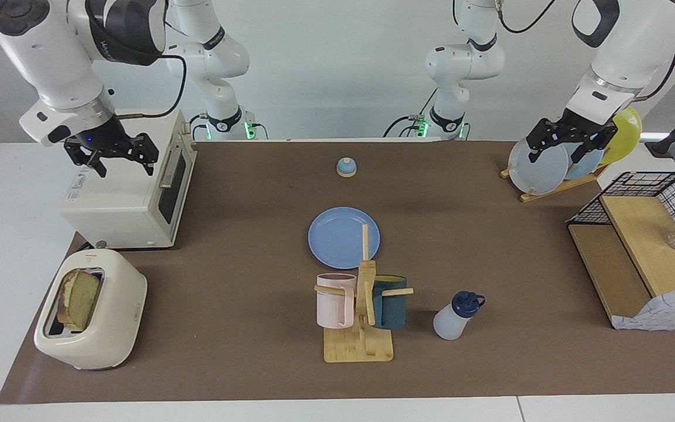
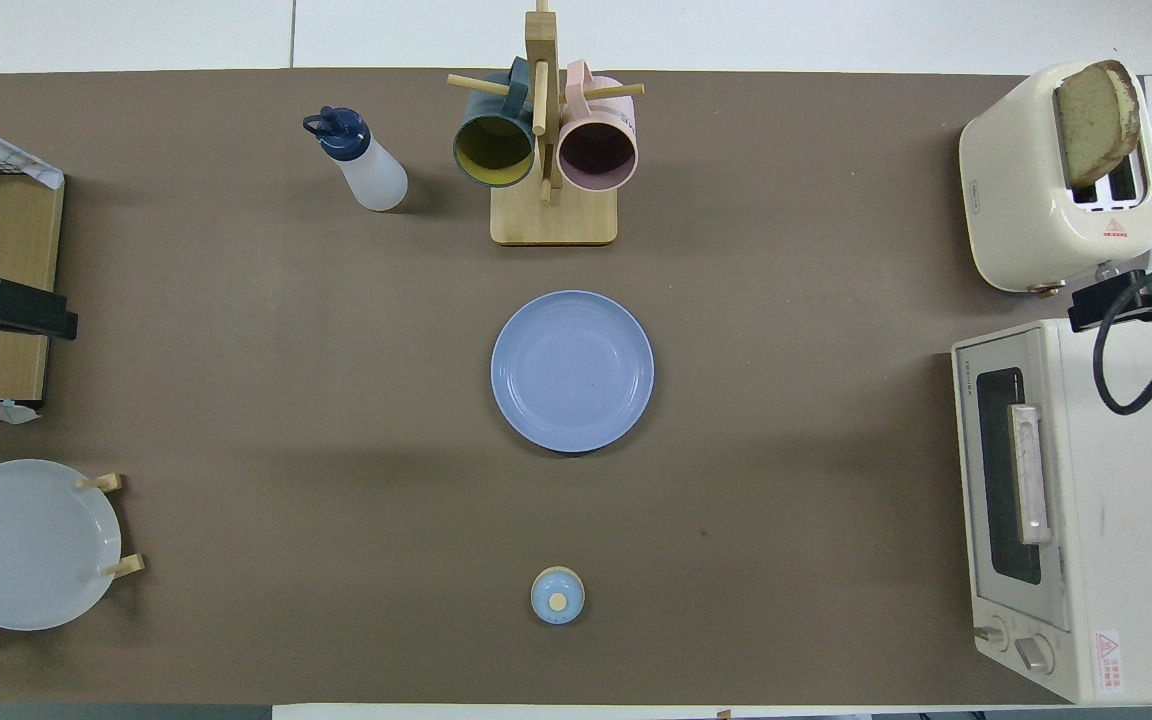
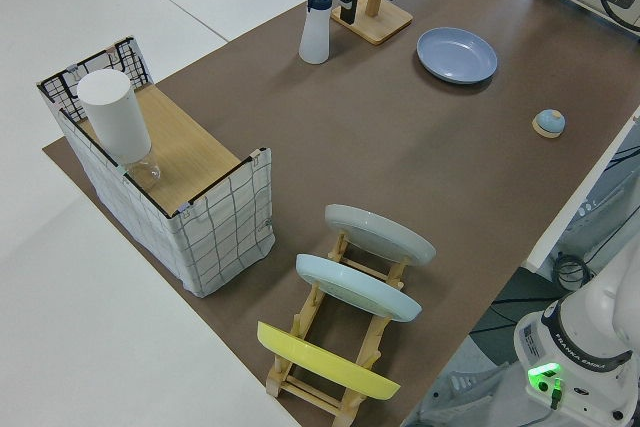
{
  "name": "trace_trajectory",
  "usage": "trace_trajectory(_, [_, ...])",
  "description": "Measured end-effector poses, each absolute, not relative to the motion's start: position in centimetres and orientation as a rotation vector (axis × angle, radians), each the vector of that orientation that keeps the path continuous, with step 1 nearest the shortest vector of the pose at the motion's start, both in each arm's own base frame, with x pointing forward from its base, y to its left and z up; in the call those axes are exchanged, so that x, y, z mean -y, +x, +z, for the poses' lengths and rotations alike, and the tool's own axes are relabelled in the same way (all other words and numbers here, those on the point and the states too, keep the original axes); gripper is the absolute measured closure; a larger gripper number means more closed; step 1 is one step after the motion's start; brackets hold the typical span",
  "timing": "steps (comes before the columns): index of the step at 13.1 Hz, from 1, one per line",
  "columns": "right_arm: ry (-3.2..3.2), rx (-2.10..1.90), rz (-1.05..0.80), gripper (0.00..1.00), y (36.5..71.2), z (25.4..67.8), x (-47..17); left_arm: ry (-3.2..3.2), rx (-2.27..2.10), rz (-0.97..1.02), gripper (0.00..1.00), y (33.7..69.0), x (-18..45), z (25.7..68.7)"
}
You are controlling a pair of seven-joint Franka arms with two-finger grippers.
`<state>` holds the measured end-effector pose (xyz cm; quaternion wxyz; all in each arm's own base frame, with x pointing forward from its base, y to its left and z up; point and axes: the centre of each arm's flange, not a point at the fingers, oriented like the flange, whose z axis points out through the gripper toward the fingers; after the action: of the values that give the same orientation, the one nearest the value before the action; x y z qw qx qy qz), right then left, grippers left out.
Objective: Put bread on plate and add seasoning
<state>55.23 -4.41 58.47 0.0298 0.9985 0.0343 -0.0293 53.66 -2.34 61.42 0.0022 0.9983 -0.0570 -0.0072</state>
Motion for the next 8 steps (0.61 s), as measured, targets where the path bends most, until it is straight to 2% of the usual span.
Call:
trace_trajectory(2, [3.079, -0.106, -0.090, 0.00, 55.2, 58.5, 4.4, 3.132, 0.193, -0.005, 0.00, 53.5, 2.8, 60.5])
trace_trajectory(5, [3.079, -0.106, -0.090, 0.00, 55.2, 58.5, 4.4, 3.124, 0.252, 0.164, 0.00, 53.1, 4.9, 58.1])
trace_trajectory(8, [3.079, -0.106, -0.090, 0.00, 55.2, 58.5, 4.4, 3.100, 0.365, 0.281, 0.00, 50.9, 8.5, 55.0])
